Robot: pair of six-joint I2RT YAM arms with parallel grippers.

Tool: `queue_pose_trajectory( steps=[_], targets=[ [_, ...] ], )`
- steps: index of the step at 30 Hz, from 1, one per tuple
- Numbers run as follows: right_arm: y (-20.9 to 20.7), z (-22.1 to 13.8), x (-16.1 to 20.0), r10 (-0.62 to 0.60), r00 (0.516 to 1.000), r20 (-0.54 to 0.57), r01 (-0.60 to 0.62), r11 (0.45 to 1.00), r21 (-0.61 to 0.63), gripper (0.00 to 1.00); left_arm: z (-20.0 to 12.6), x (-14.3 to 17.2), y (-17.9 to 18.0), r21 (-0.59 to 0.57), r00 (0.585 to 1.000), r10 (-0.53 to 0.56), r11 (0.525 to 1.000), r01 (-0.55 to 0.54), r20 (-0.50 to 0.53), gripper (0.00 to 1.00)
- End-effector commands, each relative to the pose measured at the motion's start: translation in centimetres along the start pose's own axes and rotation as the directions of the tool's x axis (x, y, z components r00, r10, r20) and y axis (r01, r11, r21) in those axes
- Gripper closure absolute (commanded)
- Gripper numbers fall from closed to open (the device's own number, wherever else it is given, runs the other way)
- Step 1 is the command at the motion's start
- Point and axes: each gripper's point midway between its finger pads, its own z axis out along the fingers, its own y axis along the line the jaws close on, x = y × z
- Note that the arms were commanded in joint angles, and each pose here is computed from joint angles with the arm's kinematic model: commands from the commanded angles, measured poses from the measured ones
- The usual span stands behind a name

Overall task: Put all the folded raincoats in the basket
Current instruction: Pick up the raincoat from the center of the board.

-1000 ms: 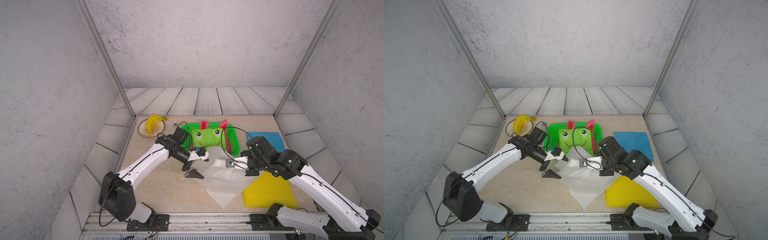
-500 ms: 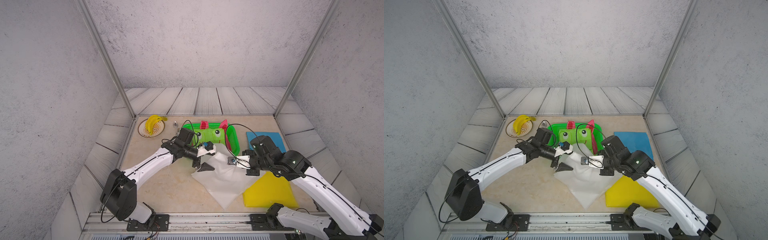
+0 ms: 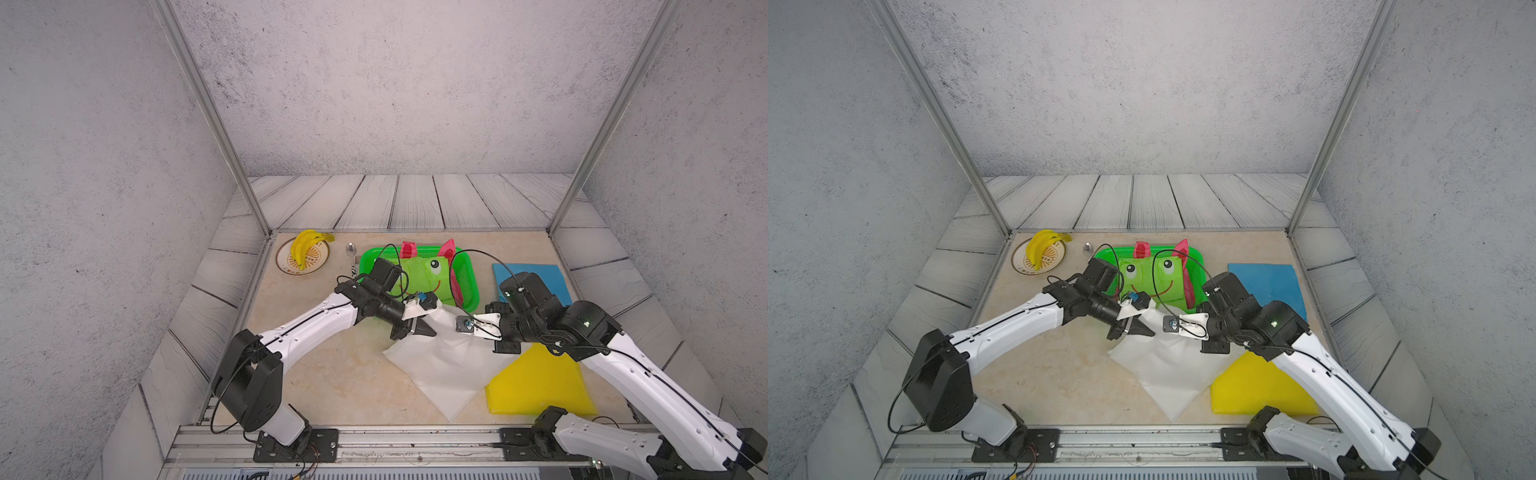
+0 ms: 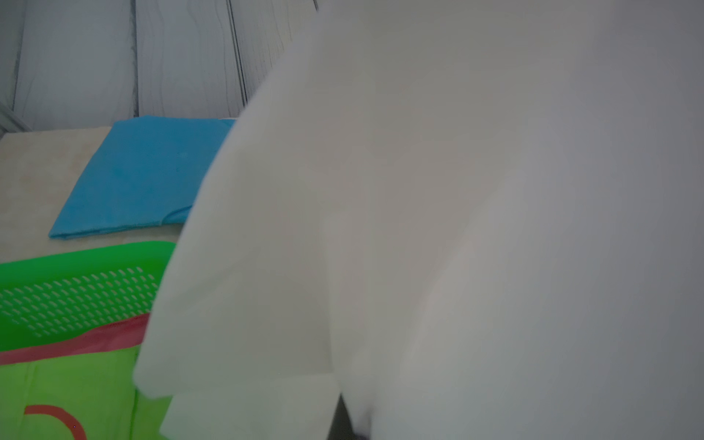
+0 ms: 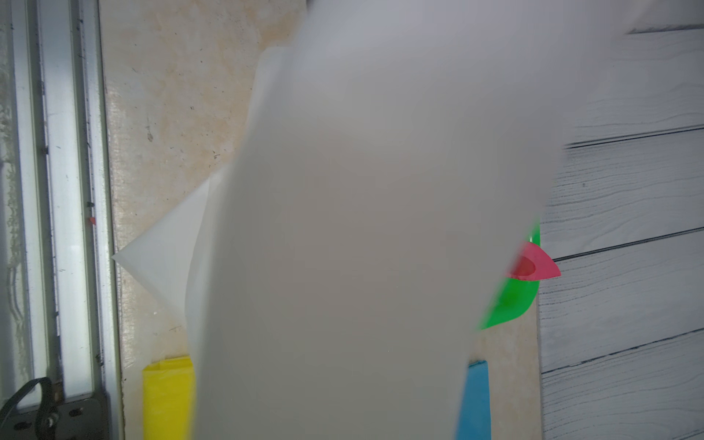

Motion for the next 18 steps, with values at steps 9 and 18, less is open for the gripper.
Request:
queue_pose_trajectory(
  steps=[9, 18],
  targets=[
    [1.2, 0.1, -0.8, 0.107, 0.992, 0.066, -0.101, 0.991, -0.091, 0.65, -6.5, -2.5, -0.2, -0.050, 0.997, -0.057, 0.997, 0.060, 0.051, 1.00],
    [-0.8, 1.1, -2.8, 0.455, 0.834, 0.312, -0.407, 0.890, -0.207, 0.29, -10.8, -2.3, 0.5, -0.137, 0.986, -0.115, 0.982, 0.131, 0.118, 1.00]
  ],
)
